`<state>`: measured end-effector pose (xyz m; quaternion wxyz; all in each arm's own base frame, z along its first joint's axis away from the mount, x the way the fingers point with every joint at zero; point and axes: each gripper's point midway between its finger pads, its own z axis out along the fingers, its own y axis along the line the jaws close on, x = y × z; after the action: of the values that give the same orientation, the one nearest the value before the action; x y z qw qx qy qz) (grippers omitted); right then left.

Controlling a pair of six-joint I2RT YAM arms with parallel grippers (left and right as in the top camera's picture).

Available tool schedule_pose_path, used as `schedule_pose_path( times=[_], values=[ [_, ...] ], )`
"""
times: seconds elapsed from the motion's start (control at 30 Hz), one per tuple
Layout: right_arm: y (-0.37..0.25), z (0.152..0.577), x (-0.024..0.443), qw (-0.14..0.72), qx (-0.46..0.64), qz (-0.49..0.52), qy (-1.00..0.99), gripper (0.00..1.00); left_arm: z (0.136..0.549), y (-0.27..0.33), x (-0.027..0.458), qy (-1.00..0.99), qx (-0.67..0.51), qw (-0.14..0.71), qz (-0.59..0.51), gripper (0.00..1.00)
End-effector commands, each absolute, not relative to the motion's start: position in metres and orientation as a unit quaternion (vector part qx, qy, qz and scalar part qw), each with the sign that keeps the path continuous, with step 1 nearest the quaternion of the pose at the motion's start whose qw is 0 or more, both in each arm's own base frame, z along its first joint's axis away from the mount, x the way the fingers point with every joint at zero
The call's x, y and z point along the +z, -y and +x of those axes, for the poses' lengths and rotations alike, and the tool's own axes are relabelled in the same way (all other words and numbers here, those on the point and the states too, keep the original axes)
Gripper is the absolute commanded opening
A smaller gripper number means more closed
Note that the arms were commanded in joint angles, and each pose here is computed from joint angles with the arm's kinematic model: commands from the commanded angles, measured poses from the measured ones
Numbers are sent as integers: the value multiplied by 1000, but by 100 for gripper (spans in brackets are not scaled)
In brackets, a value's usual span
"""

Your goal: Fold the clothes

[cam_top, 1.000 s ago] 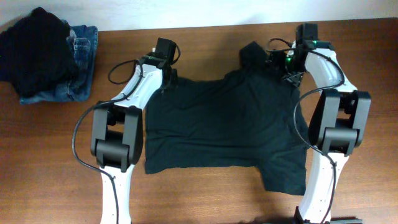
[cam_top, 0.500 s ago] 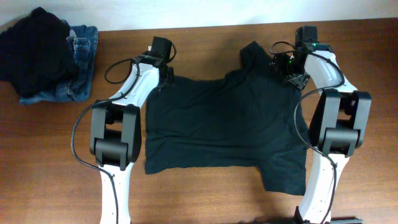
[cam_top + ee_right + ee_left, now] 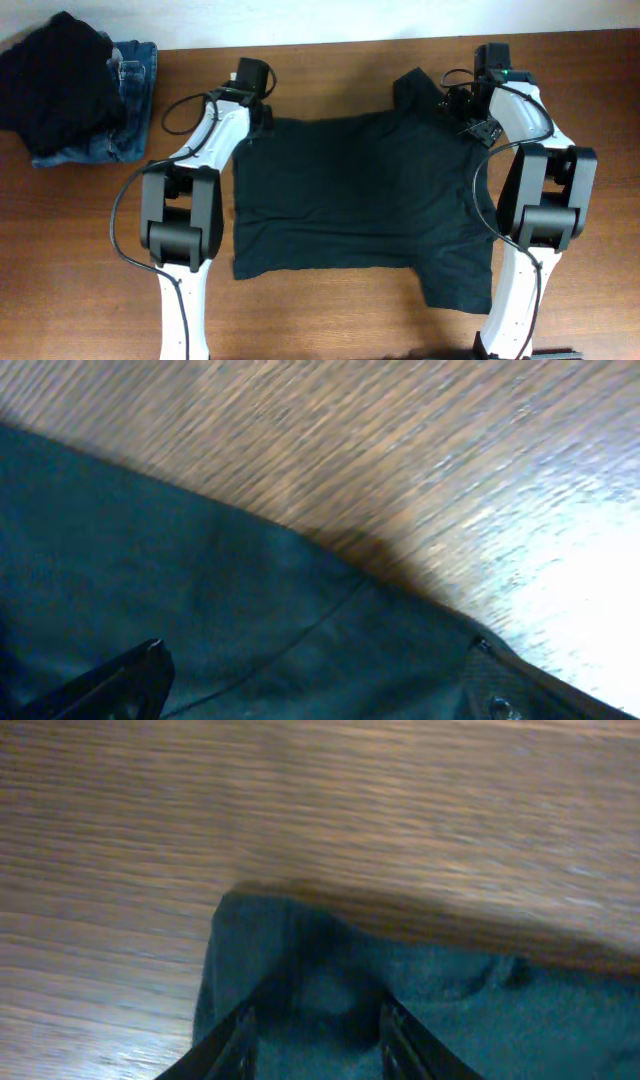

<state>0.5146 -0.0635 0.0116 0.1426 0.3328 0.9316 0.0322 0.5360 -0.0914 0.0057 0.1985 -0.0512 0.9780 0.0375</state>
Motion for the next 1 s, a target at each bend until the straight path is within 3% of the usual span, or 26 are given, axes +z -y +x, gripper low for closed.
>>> schedule_pose_path(
  times=[0.0,0.6,0.77,0.97],
  values=[
    [74,511,24,155,7,349,-924,98,527,59,-28,-981,76,164,-72,40],
    [76,510,24,156,3,350,-924,96,527,40,-22,-981,83,158,-80,40],
    [78,510,31,162,-3,351,-922,93,527,40,15,-981,86,155,-80,38],
    [95,495,91,197,-50,358,-911,91,537,38,106,-970,84,208,-88,40]
  ],
)
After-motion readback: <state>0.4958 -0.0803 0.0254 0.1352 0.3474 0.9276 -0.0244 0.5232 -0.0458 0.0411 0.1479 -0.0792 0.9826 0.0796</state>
